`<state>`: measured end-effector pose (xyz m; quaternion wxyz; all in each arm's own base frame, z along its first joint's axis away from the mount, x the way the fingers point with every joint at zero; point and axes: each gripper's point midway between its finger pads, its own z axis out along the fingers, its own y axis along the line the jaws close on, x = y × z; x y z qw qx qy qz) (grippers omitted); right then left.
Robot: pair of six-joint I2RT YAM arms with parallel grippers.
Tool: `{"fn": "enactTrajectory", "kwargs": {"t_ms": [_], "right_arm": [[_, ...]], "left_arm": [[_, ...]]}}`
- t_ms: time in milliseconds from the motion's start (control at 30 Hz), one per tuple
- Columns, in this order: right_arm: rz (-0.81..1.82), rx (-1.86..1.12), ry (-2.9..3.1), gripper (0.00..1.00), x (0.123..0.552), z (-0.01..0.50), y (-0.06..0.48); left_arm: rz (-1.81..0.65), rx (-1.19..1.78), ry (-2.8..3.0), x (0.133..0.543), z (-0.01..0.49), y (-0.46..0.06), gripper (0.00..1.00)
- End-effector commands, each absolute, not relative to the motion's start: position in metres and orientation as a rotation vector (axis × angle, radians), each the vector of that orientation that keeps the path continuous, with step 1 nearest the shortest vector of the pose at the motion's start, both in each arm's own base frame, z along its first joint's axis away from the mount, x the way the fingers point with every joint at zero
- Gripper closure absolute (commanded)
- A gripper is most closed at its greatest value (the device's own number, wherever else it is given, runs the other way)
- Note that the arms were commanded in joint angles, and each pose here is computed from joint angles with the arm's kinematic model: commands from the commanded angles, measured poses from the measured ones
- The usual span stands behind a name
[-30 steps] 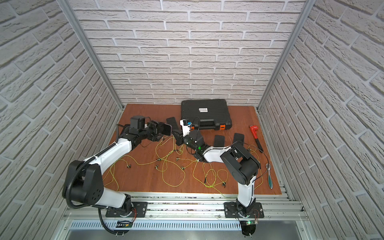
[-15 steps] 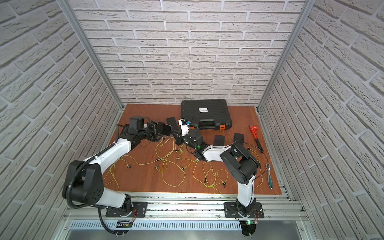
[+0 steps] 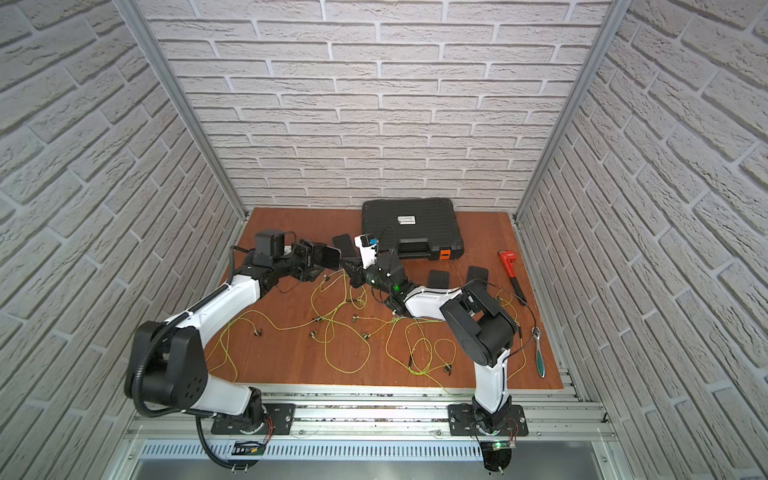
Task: Plug wired earphones into phones
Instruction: Insert the wired earphone into the phone.
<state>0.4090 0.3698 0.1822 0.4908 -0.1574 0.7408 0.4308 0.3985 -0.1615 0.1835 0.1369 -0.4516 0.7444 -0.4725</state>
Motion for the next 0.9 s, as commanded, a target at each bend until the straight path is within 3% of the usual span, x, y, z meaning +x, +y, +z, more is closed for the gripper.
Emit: {"fn": "enactTrajectory", "kwargs": {"t_ms": [0, 133, 300, 667, 867], "right_arm": [[1.074, -0.344, 1.816, 0.75, 0.409, 0.204, 0.368], [1.106, -0.314, 1.860, 0.54, 0.406, 0.212, 0.355], [1.102, -0.298, 1.945, 0.44, 0.399, 0.216, 0.330], [0.946, -0.410, 2.161, 0.41, 0.374, 0.198, 0.298], [1.161, -0.416, 2.042, 0.61, 0.384, 0.207, 0.342]], "left_arm": [[-1.429, -1.280, 2.139, 0.393, 0.195, -0.163, 1.00], [-1.365, -1.332, 2.102, 0.397, 0.192, -0.142, 1.00], [-1.337, -1.341, 2.086, 0.398, 0.196, -0.129, 1.00], [-1.173, -1.279, 2.196, 0.384, 0.193, -0.098, 1.00], [-1.293, -1.306, 2.151, 0.386, 0.197, -0.115, 1.00]]}}
